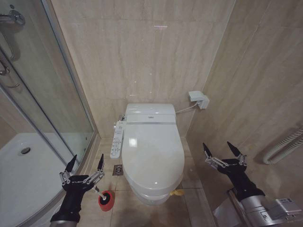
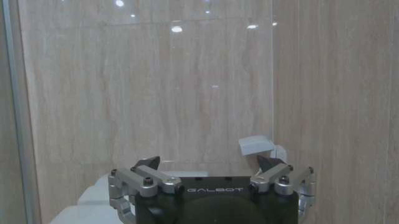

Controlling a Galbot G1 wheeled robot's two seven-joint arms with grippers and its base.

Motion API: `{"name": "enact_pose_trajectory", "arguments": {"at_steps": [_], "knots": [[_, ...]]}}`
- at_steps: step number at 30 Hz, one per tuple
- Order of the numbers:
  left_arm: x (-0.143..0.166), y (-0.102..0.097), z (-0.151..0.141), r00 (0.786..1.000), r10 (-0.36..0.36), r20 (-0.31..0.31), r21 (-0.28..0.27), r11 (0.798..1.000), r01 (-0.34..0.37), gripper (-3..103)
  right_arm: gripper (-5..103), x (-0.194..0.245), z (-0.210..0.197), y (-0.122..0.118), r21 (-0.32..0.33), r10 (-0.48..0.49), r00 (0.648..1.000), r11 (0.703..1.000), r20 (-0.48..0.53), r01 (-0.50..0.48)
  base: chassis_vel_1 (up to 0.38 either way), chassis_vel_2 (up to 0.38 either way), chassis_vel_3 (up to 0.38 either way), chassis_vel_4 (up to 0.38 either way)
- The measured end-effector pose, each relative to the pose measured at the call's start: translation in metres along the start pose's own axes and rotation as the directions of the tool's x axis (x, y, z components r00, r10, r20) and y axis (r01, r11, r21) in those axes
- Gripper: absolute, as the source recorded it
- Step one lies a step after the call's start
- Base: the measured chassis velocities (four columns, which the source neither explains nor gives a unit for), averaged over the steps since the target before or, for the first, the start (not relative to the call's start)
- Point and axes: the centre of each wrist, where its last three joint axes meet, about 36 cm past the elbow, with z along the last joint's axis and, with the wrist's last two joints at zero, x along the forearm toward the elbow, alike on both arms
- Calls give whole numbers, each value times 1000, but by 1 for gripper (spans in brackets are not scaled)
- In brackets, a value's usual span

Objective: Open the toilet lid, clean the toilet bowl with a toilet brush, close the toilet lid, and flush.

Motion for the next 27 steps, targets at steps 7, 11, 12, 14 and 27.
{"name": "enact_pose_trajectory", "arguments": {"at_steps": [7, 11, 12, 14, 27], "knots": [[0, 0, 0, 1000, 0, 0, 0, 1000, 0, 100, 100, 3, 1, 1, 3, 0, 1000, 1000, -8, 0, 0, 0, 0, 0], [0, 0, 0, 1000, 0, 0, 0, 1000, 0, 100, 100, 3, 1, 1, 11, -2, 1000, 1000, -13, 2, 0, 0, 0, 0], [0, 0, 0, 1000, 0, 0, 0, 1000, 0, 100, 100, 3, 1, 1, 12, -3, 1000, 1000, -16, 3, 0, 0, 0, 0], [0, 0, 0, 1000, 0, 0, 0, 1000, 0, 100, 100, 3, 1, 1, 13, -3, 1000, 1000, -18, 3, 0, 0, 0, 0], [0, 0, 0, 1000, 0, 0, 0, 1000, 0, 100, 100, 3, 1, 1, 13, -3, 1000, 1000, -19, 3, 0, 0, 0, 0]]}}
